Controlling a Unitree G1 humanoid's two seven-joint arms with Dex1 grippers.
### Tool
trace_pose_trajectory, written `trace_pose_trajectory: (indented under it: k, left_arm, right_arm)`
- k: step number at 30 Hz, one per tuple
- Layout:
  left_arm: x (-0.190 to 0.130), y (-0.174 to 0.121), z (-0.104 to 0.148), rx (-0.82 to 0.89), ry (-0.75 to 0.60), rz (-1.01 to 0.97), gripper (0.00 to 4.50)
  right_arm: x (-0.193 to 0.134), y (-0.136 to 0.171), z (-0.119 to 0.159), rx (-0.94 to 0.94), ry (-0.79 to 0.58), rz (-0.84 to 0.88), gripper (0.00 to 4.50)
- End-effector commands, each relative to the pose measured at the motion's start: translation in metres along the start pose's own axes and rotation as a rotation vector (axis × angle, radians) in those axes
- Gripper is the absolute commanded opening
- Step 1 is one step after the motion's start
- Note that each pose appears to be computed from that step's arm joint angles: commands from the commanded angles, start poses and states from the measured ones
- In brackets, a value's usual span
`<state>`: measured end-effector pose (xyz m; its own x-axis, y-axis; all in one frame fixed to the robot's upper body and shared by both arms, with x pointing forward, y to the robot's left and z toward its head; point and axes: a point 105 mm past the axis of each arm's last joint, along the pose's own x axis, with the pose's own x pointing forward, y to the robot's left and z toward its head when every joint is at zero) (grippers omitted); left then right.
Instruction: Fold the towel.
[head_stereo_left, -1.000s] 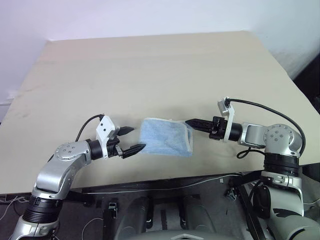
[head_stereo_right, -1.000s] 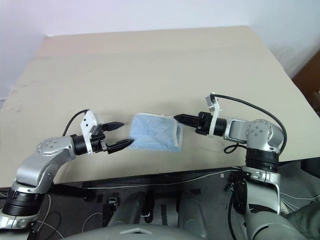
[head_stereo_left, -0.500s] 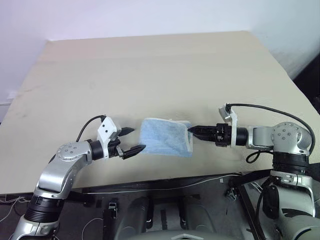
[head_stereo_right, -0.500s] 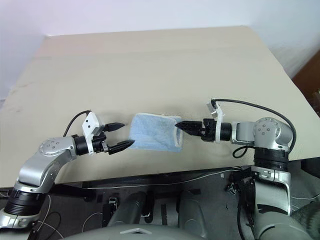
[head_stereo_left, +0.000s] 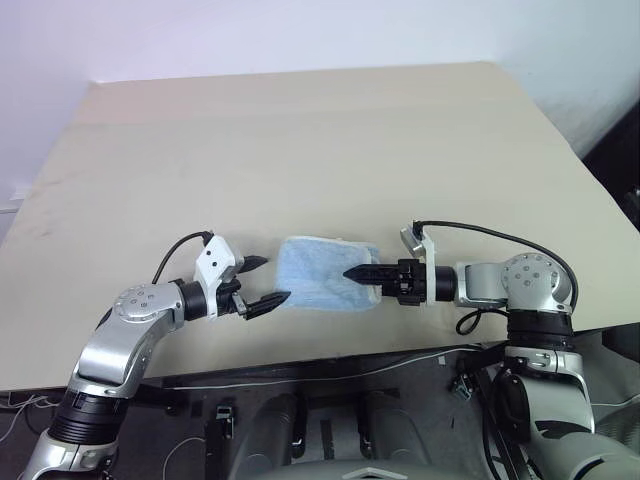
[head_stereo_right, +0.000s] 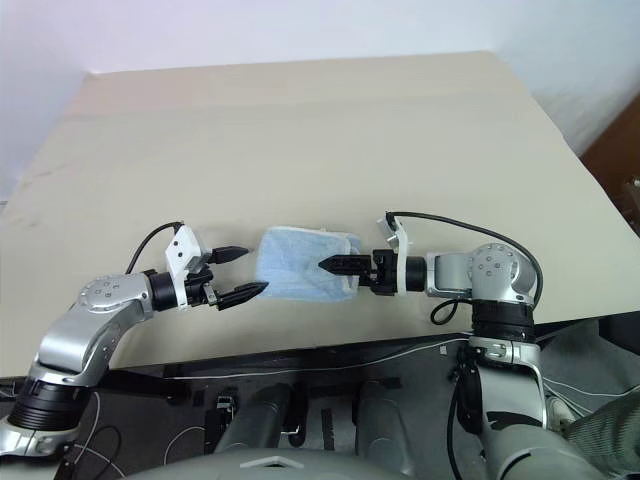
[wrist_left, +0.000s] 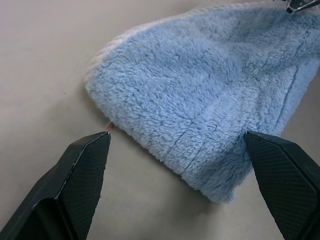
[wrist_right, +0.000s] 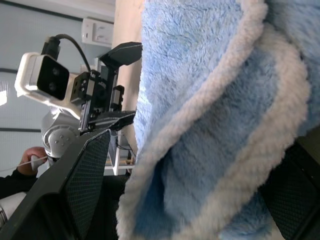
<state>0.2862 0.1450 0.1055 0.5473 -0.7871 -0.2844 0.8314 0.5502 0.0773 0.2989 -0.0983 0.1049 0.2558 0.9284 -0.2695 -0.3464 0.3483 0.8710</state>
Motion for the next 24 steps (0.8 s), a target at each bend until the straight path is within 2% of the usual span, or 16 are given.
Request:
trace_pose_trajectory:
  k: [1, 2, 11, 13, 14, 17, 21, 24]
  left_arm:
    - [-0.002, -0.001, 0.002, 0.04, -0.002, 0.002, 4.5]
    - [-0.002, -0.001, 0.002, 0.038, -0.003, 0.004, 4.5]
    - [-0.002, -0.001, 0.0, 0.04, -0.006, 0.004, 4.5]
    - [0.0, 0.0, 0.0, 0.04, -0.008, 0.001, 4.5]
    - [0.001, 0.001, 0.0, 0.041, -0.009, -0.001, 4.5]
    - [0.003, 0.002, 0.001, 0.044, -0.012, -0.007, 4.5]
    - [0.005, 0.003, 0.001, 0.048, -0.015, -0.023, 4.5]
    - [0.007, 0.007, 0.002, 0.053, -0.015, -0.027, 4.5]
  right_arm:
    - [0.004, -0.004, -0.003, 0.011, 0.011, -0.022, 4.07]
    - [0.002, -0.005, -0.003, 0.02, 0.007, -0.026, 3.89]
    - [-0.009, 0.007, 0.001, -0.011, -0.006, 0.04, 0.97]
    - [-0.011, 0.014, -0.001, -0.029, 0.004, 0.073, 0.2]
    - [-0.012, 0.016, -0.002, -0.043, 0.011, 0.075, 0.01]
    - [-0.015, 0.021, -0.002, -0.064, 0.016, 0.085, 0.01]
    - [-0.031, 0.04, 0.01, -0.125, -0.052, 0.132, 0.01]
    - [-0.055, 0.058, 0.036, -0.229, -0.215, 0.122, 0.01]
